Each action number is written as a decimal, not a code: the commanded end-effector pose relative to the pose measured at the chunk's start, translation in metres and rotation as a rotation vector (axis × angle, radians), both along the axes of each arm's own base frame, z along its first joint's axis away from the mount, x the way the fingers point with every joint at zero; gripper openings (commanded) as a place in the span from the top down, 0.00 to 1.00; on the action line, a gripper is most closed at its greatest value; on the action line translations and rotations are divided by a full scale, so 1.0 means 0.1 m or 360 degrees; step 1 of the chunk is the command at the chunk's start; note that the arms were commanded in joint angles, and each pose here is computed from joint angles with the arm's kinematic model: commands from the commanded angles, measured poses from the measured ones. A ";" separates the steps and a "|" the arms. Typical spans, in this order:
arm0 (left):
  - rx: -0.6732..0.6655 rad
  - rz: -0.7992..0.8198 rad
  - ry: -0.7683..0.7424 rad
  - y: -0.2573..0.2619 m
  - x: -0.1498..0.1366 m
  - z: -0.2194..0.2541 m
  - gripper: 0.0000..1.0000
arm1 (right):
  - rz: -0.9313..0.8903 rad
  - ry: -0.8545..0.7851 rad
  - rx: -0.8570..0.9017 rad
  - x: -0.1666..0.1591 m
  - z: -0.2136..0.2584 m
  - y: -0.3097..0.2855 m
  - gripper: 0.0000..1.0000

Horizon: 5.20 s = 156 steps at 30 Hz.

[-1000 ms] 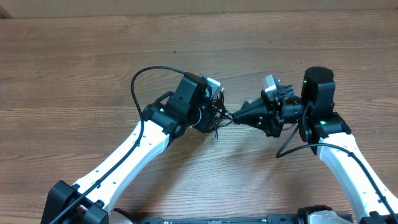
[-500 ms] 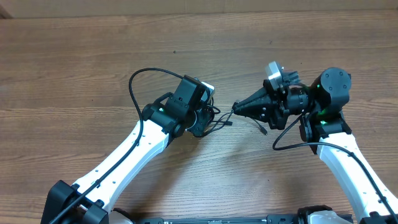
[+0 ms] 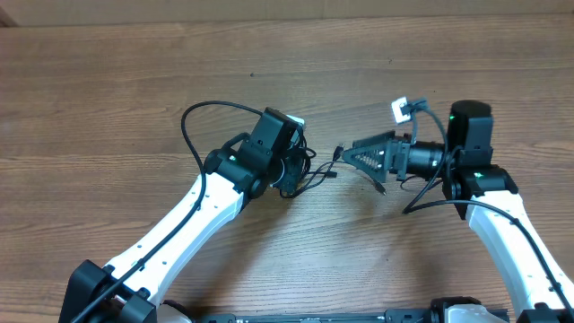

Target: Untangle cables

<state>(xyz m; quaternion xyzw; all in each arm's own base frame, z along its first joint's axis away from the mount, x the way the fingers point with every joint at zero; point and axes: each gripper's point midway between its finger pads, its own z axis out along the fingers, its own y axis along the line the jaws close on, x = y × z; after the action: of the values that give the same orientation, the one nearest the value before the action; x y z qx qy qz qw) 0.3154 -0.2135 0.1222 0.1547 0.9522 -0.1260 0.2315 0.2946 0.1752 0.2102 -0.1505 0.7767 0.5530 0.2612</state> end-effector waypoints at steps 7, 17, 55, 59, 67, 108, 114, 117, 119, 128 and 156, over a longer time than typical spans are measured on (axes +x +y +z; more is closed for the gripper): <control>-0.0435 0.0136 0.0117 -0.35 0.03 0.24 0.96 | -0.0205 -0.0170 -0.0458 0.22 -0.37 0.02 0.00; -0.0671 0.0499 0.0358 -0.43 -0.02 0.26 0.96 | -0.0217 -0.0204 -0.0483 0.32 -0.43 0.07 0.00; -0.0873 0.0343 0.0592 -0.96 -0.43 0.41 0.96 | -0.0955 -0.0049 -0.1035 0.96 -1.07 -0.63 0.00; -0.0846 0.0341 0.0605 -0.94 -0.45 0.38 0.96 | -0.1101 0.0016 -0.1141 0.98 -1.15 -0.96 0.00; -0.0617 0.0256 0.0558 -0.74 -0.54 0.19 0.96 | -0.1345 0.0148 -0.1177 1.01 -1.20 -1.61 0.00; 0.0951 0.0661 0.0158 1.24 -0.61 -0.08 0.96 | -0.1853 0.0644 -0.1014 0.63 -1.36 -2.82 0.00; 0.0907 0.0670 0.0124 1.19 -0.55 -0.08 0.96 | -0.1740 0.0687 -0.0906 0.61 -1.38 -2.67 0.00; 0.0878 0.0665 0.0130 1.15 -0.54 -0.09 0.96 | -0.1610 0.0669 -0.0794 0.64 -1.33 -2.49 0.00; 0.0849 0.0664 0.0129 1.12 -0.53 -0.09 0.96 | -0.1519 0.0657 -0.0693 0.66 -1.28 -2.36 0.00; 0.0672 0.0536 -0.0112 0.80 -0.10 0.37 0.96 | -0.0728 0.0355 0.0103 0.63 -0.45 -1.45 0.00; 0.0004 0.0198 -0.0492 -0.14 0.45 1.29 0.96 | -0.0556 0.0532 0.0343 0.77 0.15 -0.35 0.00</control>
<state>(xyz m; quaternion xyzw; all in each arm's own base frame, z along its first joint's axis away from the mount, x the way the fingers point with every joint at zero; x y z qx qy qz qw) 0.3589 -0.2173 0.2348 0.1009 0.9215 -0.0576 0.3705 0.3644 0.1231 0.2159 0.0719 0.7611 0.5987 0.2390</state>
